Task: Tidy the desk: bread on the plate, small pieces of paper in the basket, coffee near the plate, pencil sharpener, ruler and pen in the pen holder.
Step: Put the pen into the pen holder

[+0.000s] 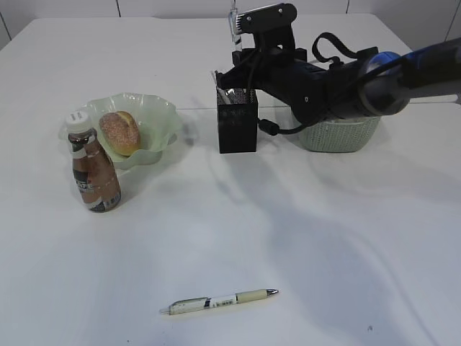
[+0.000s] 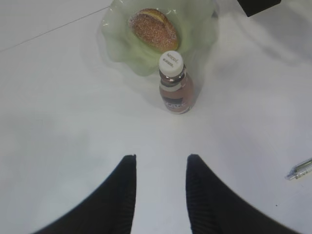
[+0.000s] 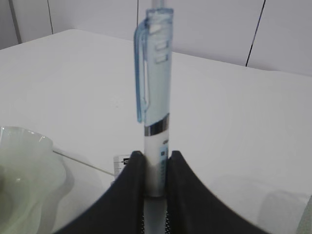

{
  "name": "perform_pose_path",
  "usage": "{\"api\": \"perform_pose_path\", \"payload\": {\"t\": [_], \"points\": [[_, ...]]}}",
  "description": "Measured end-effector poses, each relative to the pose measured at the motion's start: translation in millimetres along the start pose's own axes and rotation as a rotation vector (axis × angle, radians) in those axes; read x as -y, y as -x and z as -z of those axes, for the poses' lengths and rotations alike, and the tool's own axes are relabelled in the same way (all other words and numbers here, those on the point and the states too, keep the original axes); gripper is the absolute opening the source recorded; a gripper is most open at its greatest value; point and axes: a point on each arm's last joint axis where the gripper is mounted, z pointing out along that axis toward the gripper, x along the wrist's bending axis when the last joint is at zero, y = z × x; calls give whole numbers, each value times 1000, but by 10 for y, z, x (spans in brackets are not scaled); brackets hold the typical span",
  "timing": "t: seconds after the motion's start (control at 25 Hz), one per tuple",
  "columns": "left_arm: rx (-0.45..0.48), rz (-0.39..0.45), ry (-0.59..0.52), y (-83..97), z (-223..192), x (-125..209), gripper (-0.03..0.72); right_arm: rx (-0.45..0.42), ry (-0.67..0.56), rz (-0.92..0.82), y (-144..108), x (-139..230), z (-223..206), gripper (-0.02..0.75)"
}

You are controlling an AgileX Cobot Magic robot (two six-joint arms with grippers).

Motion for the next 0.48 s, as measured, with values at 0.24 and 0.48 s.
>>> {"api": "perform_pose_path", "payload": {"t": [0.24,0.48], "points": [[1,0,3,1,0,-3,239,-4,-37,2,-20,185,-56,111],[1,0,5,1,0,-5,239,-3,-40,2,-24,232,-71,112]]}}
